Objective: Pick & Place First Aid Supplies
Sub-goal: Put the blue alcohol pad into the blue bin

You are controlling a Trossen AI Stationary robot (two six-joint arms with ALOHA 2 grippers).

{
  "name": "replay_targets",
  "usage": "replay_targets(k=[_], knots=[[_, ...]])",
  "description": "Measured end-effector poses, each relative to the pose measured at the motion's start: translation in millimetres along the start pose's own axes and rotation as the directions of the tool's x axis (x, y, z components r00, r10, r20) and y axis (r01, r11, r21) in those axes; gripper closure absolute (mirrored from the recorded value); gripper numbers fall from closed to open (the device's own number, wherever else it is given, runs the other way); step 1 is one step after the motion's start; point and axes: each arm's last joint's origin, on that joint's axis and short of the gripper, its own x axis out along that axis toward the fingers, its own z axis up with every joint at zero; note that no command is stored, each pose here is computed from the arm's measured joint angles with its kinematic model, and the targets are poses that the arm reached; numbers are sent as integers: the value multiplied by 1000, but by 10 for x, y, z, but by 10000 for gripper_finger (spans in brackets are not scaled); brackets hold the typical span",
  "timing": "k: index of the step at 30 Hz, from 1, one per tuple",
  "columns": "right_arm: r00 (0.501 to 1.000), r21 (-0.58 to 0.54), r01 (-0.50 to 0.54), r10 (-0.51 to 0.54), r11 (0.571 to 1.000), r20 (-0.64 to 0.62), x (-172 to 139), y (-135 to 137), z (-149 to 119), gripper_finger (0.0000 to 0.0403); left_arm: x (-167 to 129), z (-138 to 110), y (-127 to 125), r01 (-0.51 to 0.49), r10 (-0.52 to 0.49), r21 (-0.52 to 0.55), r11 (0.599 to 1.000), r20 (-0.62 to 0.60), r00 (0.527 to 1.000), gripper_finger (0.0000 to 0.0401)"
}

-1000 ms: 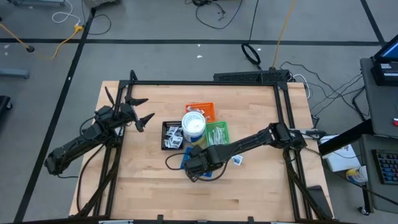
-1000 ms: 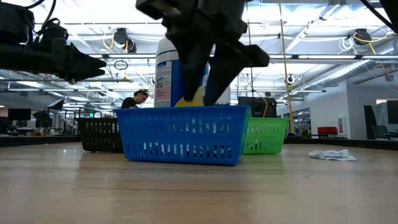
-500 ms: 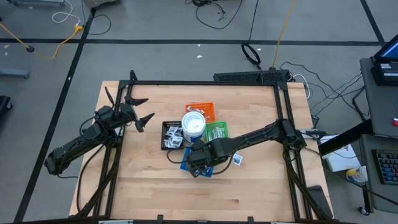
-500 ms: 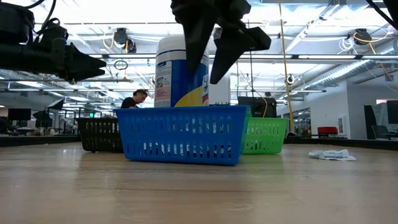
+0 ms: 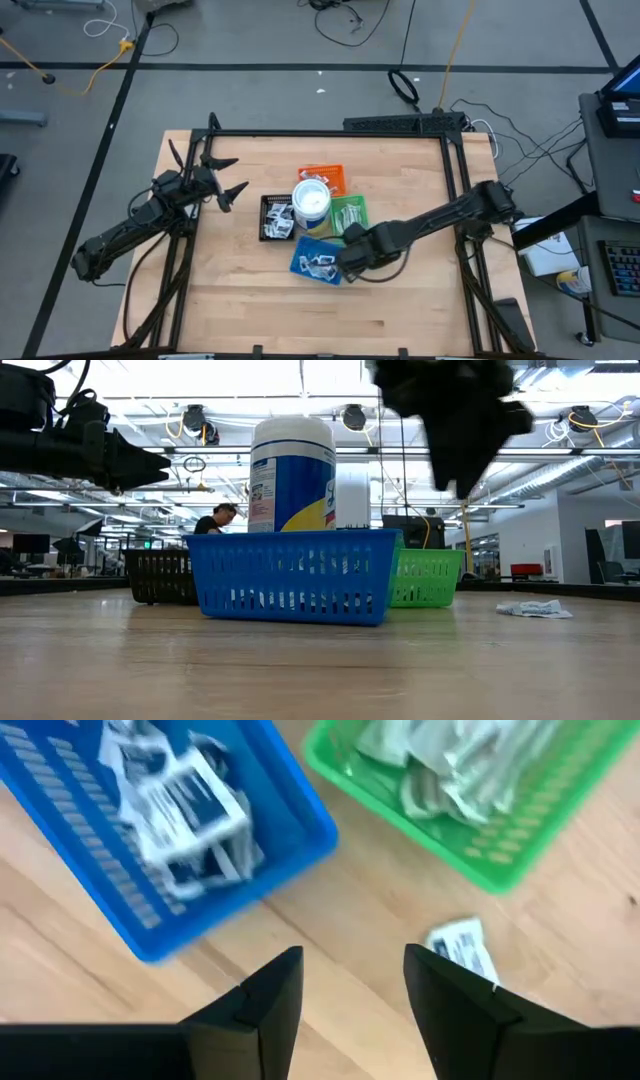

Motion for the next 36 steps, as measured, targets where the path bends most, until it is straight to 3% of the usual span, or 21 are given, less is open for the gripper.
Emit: replay_targets(k=[15,28,36], knots=[[999,-26,-6,7,1000,51,7,-759,-382,234,0,0,0,0,0,0,1000,0,1000,4],[990,-91,-111,118,990,73,496,-811,-635,234,0,0,0,0,0,0,1000,0,1000,4],[998,-155,-28,35,988,43,783,-890,-758,234,0,0,0,0,0,0,1000,0,1000,4]])
